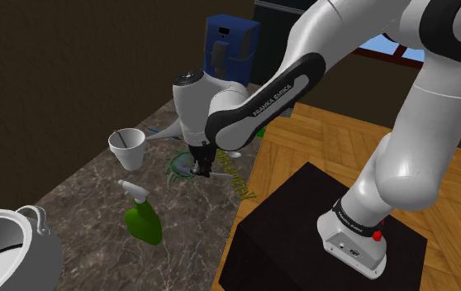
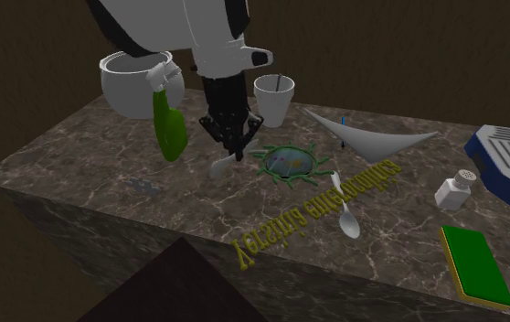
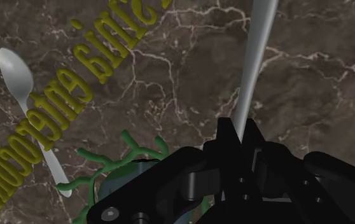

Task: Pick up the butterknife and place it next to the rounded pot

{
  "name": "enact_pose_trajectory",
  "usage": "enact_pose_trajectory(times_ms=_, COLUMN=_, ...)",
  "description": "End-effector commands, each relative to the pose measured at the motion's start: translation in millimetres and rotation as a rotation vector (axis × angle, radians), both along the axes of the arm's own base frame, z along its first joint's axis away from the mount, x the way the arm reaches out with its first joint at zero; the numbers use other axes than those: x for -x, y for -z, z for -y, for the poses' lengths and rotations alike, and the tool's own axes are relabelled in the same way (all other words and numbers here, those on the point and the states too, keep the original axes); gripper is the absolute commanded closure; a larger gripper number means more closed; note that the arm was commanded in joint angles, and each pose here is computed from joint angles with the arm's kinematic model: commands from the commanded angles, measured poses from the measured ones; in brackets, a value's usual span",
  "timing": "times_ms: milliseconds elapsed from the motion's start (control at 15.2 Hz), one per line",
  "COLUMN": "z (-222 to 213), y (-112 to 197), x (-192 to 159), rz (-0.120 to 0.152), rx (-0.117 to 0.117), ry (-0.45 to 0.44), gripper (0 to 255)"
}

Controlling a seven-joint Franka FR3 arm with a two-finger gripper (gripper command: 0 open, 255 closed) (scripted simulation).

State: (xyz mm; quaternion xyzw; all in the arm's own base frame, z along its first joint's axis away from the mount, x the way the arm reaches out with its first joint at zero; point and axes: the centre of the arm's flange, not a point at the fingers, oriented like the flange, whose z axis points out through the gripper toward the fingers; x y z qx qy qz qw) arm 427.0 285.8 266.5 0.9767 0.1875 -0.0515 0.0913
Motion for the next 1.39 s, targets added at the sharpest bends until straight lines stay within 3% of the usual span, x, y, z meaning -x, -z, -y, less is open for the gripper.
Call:
enact_pose_trajectory(times_ms=0, z=0, y=-10, x=0, rz=0.0, rx=0.0, ry=0.0, gripper=255)
enact_pose_trajectory(times_ms=1320, z=0, y=-116, x=0, rz=0.0, rx=0.0, ry=0.0, gripper=255)
